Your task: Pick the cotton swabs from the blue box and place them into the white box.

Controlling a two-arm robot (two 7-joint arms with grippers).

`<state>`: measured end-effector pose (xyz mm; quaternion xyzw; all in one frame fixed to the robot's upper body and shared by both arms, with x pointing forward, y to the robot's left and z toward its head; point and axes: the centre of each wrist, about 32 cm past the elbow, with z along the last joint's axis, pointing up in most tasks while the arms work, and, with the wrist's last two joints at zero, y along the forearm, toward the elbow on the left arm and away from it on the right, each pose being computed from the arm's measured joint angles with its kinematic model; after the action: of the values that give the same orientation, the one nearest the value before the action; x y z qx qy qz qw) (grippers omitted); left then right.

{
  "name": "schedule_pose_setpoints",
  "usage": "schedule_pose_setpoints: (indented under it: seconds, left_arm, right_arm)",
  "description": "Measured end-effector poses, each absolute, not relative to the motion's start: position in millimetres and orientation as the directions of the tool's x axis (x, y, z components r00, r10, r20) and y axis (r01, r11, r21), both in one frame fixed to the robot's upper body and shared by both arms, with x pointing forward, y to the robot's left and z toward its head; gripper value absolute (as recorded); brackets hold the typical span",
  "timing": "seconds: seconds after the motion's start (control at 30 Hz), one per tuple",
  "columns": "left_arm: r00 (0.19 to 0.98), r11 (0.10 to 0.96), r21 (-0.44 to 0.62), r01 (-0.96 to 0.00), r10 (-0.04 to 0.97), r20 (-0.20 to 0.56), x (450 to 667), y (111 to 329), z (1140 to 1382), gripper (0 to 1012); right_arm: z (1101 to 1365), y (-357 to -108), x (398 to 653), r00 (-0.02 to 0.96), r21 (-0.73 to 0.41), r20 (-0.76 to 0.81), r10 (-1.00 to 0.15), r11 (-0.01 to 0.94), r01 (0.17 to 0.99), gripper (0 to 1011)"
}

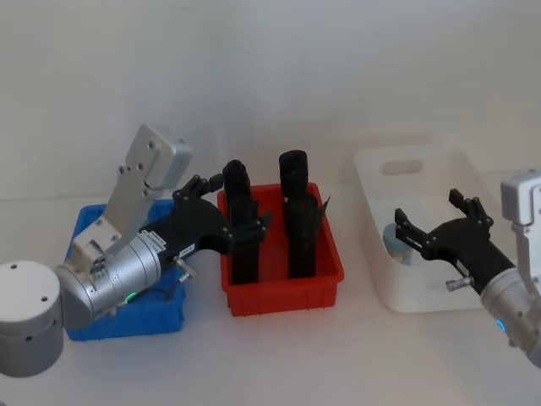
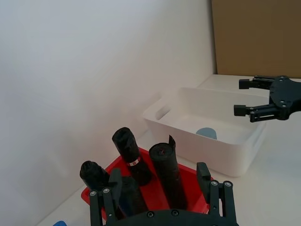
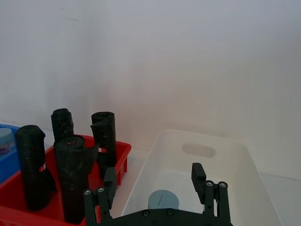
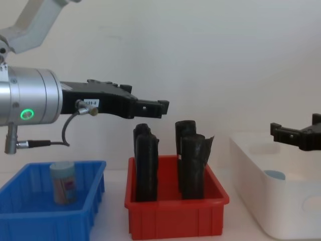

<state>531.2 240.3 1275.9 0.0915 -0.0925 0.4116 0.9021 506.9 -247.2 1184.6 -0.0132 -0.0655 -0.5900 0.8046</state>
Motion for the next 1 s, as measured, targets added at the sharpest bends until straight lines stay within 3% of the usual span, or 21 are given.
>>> schedule_pose_setpoints:
  seconds: [0.6, 1.0]
  left_arm:
    - [0.51, 0.53, -0.008, -0.848, 0.82, 0.258, 511, 216, 1233, 1004]
    - [0.427, 0.455, -0.069, -0.888, 0.87, 0.249, 496, 202, 1211, 1004]
  right_arm:
    - [1187, -239, 454, 0.325, 0.06, 0.058, -0.944, 0.328, 0.943, 1002]
    - [1189, -237, 443, 0.332, 0.059, 0.044, -0.942, 0.334, 0.941, 1002]
